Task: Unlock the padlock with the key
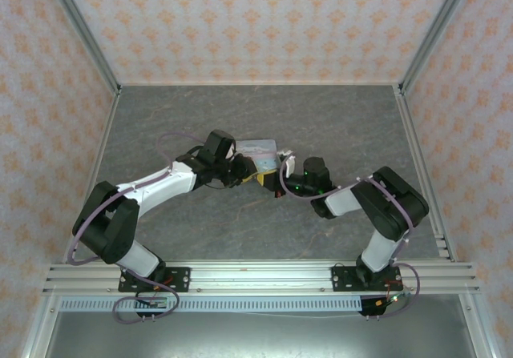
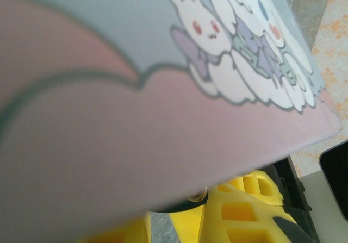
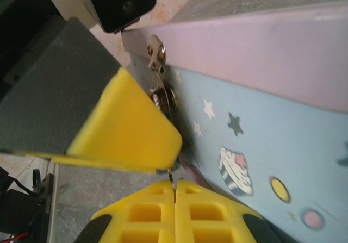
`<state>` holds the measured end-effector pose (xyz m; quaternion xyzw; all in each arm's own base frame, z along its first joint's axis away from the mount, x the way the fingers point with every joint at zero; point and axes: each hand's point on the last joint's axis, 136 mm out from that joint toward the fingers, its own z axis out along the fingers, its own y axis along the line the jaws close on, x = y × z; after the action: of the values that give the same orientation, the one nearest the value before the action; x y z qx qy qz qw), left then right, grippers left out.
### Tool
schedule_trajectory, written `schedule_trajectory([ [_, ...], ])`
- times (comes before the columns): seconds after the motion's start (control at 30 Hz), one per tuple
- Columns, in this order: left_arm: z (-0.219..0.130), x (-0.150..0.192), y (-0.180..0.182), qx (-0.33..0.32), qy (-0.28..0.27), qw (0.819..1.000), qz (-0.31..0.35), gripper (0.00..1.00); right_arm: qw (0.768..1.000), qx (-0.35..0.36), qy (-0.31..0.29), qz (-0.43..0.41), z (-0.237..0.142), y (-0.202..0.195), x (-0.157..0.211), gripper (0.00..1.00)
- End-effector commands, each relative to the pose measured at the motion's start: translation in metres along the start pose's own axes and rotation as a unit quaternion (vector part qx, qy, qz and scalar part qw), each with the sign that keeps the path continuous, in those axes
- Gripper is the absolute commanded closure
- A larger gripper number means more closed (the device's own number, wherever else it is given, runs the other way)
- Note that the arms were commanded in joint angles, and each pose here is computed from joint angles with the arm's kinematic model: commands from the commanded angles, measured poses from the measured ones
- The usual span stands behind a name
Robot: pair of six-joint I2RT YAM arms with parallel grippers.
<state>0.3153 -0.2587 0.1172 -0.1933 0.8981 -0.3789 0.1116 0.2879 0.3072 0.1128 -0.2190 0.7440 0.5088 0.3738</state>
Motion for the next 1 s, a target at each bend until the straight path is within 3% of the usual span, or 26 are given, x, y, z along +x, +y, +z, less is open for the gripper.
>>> schedule_trajectory([
  [0.0, -0.009, 0.021, -0.040, 0.077, 0.038, 0.996, 0.038, 1.00, 0.997, -0.041, -0.057, -0.038, 0.012, 0.020, -0.045, 1.00],
  [0.17, -0.003, 0.021, -0.035, 0.069, 0.037, 0.996, 0.035, 1.00, 0.995, -0.046, -0.068, -0.047, 0.016, 0.026, -0.061, 1.00],
  [0.3, 0.000, 0.014, -0.026, 0.051, 0.020, 0.998, 0.032, 1.00, 0.998, -0.011, -0.048, -0.042, 0.011, 0.012, -0.045, 0.97],
  [0.43, 0.003, 0.004, -0.017, 0.034, 0.000, 0.999, 0.019, 1.00, 0.999, 0.032, -0.029, -0.029, -0.001, -0.010, -0.015, 0.76],
  [0.63, 0.000, -0.009, -0.006, 0.019, -0.034, 0.999, -0.003, 1.00, 0.995, 0.091, -0.012, -0.031, -0.026, -0.030, 0.013, 0.59],
  [0.8, 0.002, -0.010, -0.003, 0.019, -0.035, 0.999, -0.016, 1.00, 0.988, 0.134, -0.004, -0.079, -0.047, -0.031, 0.016, 0.57],
  [0.97, 0.004, -0.009, -0.003, 0.022, -0.027, 0.999, -0.033, 1.00, 0.965, 0.183, 0.003, -0.185, -0.066, -0.016, 0.001, 0.55],
])
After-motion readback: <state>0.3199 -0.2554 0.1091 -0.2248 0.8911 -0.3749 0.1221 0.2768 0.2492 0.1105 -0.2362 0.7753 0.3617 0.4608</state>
